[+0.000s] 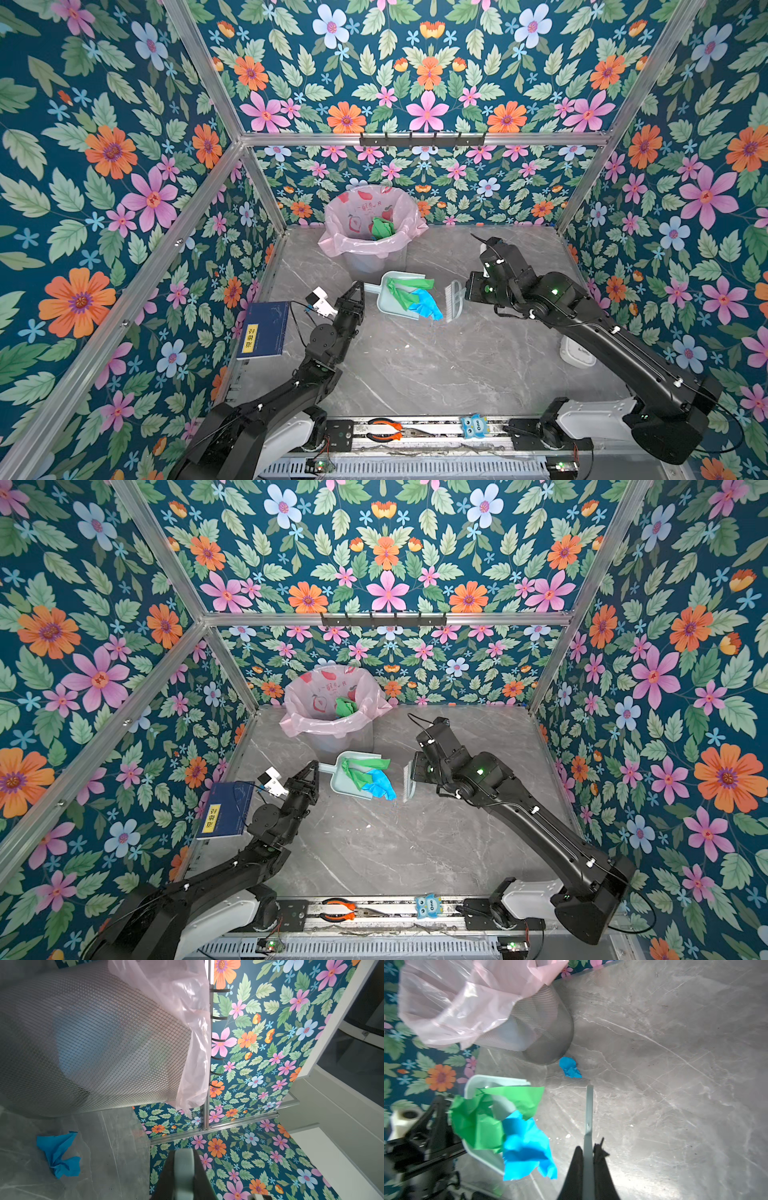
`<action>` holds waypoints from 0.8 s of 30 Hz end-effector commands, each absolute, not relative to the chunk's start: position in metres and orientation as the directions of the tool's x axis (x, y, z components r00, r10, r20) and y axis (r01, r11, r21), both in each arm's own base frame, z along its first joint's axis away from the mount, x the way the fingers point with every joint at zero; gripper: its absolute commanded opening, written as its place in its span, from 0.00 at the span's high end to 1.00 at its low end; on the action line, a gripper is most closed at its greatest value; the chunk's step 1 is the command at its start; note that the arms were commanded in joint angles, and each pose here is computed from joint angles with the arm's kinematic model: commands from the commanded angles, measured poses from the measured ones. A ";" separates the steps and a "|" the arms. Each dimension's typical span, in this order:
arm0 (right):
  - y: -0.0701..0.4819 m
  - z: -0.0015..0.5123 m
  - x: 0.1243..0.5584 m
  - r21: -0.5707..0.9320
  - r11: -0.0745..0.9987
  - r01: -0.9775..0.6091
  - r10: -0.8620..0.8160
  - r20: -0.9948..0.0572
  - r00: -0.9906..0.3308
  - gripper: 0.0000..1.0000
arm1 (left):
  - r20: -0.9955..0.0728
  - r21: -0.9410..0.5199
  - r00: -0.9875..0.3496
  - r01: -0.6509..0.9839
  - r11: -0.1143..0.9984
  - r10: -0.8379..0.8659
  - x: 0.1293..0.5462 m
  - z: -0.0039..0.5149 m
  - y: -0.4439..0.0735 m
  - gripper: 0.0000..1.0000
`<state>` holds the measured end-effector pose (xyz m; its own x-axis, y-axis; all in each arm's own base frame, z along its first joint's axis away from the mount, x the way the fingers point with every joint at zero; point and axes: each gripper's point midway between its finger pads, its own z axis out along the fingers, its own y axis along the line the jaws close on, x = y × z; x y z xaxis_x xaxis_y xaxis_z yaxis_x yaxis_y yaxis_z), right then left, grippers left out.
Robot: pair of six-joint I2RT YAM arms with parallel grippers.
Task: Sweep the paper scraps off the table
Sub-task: 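Lift the loaded dustpan with the left gripper while the right gripper draws the brush back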
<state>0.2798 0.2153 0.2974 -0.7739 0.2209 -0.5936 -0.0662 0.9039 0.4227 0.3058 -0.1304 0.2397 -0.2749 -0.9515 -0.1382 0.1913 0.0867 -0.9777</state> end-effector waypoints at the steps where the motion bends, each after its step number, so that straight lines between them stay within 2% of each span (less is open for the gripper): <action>1: 0.222 0.315 0.269 0.506 0.861 -0.047 0.272 -0.536 -0.799 1.00 | -0.192 -0.980 -0.261 0.097 0.172 -0.946 0.309 0.214 -0.127 1.00; 7: 0.235 0.318 0.268 0.543 0.839 -0.037 0.274 -0.481 -0.833 1.00 | -0.160 -0.985 -0.269 0.105 0.136 -0.950 0.313 0.214 -0.130 1.00; 16: 0.189 0.366 0.263 0.468 0.883 -0.044 0.301 -0.635 -0.712 1.00 | -0.130 -0.989 -0.271 0.108 0.104 -0.954 0.314 0.216 -0.131 1.00; 19: 0.173 0.361 0.261 0.402 0.916 -0.010 0.280 -0.655 -0.702 1.00 | -0.107 -0.990 -0.280 0.119 0.076 -0.954 0.315 0.220 -0.134 1.00; 24: 0.166 0.329 0.255 0.349 0.936 0.039 0.259 -0.611 -0.748 1.00 | -0.072 -0.989 -0.287 0.141 0.032 -0.955 0.316 0.231 -0.135 1.00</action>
